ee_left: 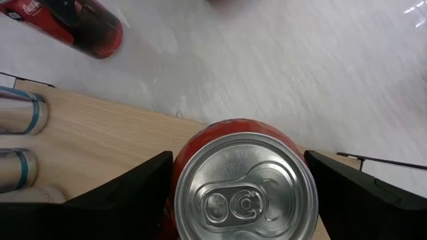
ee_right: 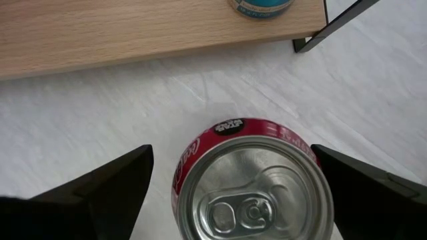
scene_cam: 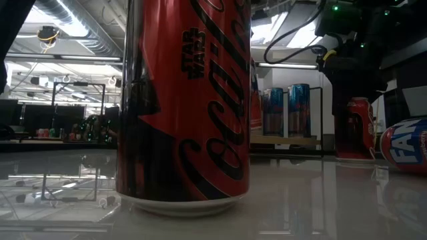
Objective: Place canned beverage on shelf
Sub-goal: Put the orange soda can on the shelf aligned with the other orange soda cans
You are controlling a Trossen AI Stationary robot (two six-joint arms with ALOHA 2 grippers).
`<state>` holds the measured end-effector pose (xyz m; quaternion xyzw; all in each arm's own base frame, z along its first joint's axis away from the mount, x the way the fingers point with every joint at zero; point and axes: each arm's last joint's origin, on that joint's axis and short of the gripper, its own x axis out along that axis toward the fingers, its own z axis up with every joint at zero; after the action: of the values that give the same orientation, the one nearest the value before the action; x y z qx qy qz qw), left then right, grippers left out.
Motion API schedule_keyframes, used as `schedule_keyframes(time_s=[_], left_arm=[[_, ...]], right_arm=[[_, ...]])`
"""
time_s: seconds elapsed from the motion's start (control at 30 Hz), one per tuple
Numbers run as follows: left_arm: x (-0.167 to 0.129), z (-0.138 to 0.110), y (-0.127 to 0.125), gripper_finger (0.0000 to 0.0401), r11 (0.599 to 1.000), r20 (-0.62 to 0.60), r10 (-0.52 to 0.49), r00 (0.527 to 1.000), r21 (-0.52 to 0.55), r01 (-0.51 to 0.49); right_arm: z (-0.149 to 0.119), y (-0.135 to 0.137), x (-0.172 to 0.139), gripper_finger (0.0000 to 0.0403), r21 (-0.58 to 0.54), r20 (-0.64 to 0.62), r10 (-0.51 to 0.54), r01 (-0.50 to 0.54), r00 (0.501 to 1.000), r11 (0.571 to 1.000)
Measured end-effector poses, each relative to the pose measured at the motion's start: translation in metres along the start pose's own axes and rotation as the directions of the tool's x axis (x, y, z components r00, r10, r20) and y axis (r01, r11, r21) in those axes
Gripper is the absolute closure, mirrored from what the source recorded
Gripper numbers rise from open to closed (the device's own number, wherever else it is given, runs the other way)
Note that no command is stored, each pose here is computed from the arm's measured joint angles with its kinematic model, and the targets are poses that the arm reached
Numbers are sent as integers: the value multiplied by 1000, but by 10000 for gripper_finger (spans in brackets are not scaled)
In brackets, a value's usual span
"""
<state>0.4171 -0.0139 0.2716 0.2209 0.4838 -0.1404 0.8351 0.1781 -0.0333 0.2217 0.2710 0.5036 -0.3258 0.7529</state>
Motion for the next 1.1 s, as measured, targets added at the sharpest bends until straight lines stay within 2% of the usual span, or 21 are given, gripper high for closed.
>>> schedule_keyframes(time_s=[0.23,0.53,0.7,1.1], left_arm=[[0,0,0,79,1000,1,-2,1000,0,2],[0,0,0,27,1000,-2,-1,1000,0,1],[0,-1,1,24,999,-22,34,999,0,-34],[0,3,-5,24,999,-17,35,999,16,-34]], right_arm=[[0,0,0,13,0,0,0,0,1000,1000],[0,0,0,13,0,0,0,0,1000,1000],[0,0,0,13,0,0,0,0,1000,1000],[0,0,0,13,-1,0,0,0,1000,1000]])
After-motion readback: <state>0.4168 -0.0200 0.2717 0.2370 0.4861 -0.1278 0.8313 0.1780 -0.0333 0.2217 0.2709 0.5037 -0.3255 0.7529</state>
